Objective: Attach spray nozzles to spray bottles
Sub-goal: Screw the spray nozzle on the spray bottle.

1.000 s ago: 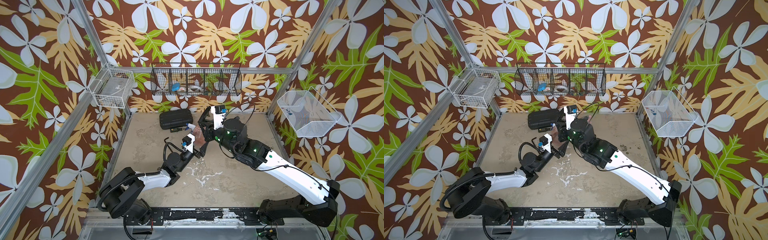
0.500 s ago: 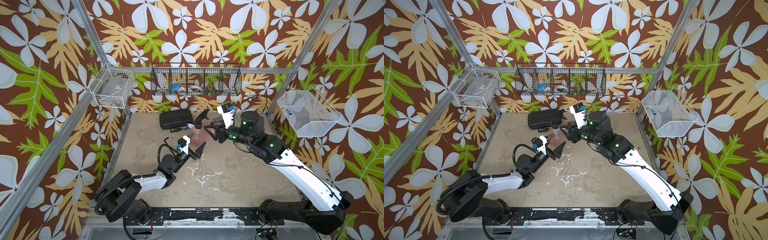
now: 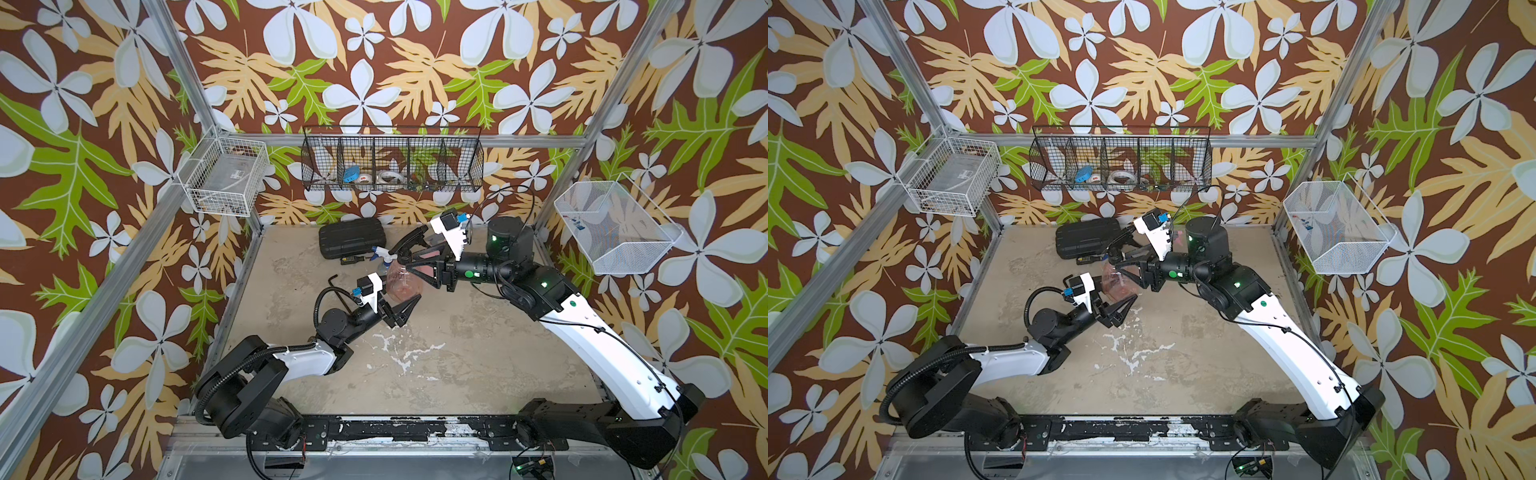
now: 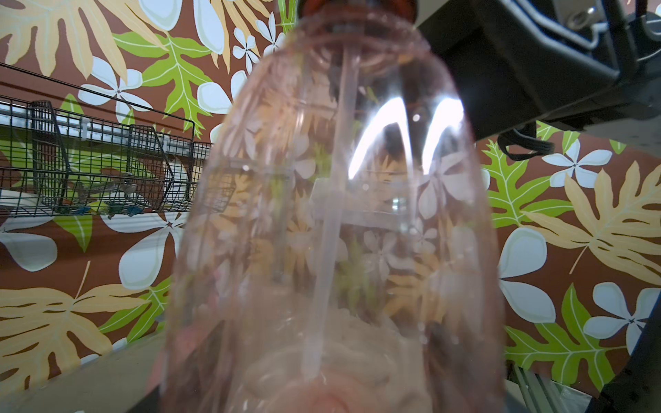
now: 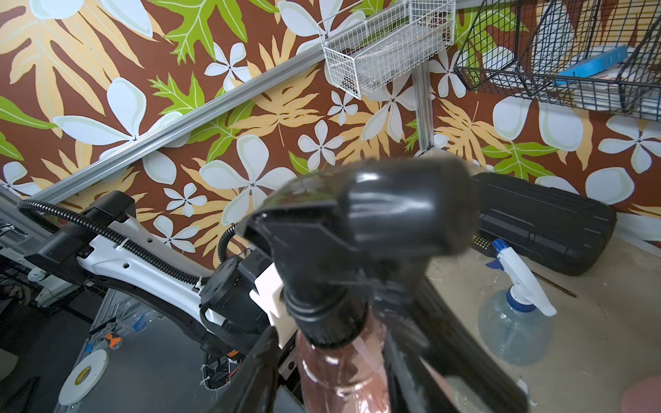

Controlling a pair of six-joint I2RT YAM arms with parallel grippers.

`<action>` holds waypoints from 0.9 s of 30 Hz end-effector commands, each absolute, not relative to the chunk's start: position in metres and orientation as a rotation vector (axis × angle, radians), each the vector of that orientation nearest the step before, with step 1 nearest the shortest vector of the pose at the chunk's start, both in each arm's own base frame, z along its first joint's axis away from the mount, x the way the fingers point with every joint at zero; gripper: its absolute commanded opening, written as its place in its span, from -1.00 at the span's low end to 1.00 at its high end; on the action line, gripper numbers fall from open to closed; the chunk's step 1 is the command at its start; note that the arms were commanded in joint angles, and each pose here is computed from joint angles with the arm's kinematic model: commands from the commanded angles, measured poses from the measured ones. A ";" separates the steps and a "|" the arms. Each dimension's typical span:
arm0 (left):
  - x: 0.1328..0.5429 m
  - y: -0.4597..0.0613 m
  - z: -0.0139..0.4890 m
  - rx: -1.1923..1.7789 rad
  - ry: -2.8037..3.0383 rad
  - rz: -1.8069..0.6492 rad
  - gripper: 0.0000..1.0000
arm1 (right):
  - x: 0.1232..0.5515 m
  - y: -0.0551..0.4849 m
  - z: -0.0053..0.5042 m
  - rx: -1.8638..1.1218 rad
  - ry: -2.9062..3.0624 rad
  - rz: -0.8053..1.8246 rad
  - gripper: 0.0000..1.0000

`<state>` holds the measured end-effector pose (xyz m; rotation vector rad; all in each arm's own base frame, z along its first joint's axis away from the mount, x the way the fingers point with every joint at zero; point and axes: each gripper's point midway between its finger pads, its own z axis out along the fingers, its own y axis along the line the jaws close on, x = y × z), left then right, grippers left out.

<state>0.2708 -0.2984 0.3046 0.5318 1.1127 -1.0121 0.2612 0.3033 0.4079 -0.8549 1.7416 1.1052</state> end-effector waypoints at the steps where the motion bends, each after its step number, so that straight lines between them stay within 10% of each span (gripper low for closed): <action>1: 0.265 -0.299 0.319 0.528 1.051 -1.057 0.18 | 0.258 0.312 0.416 -0.875 1.705 1.135 0.02; 7: 0.279 -0.295 0.316 0.447 1.091 -1.006 0.16 | 0.269 0.326 0.415 -0.777 1.733 1.087 0.03; 27: 0.313 -0.262 0.321 0.201 1.154 -0.815 0.16 | 0.278 0.331 0.401 -0.607 1.788 1.023 -1.00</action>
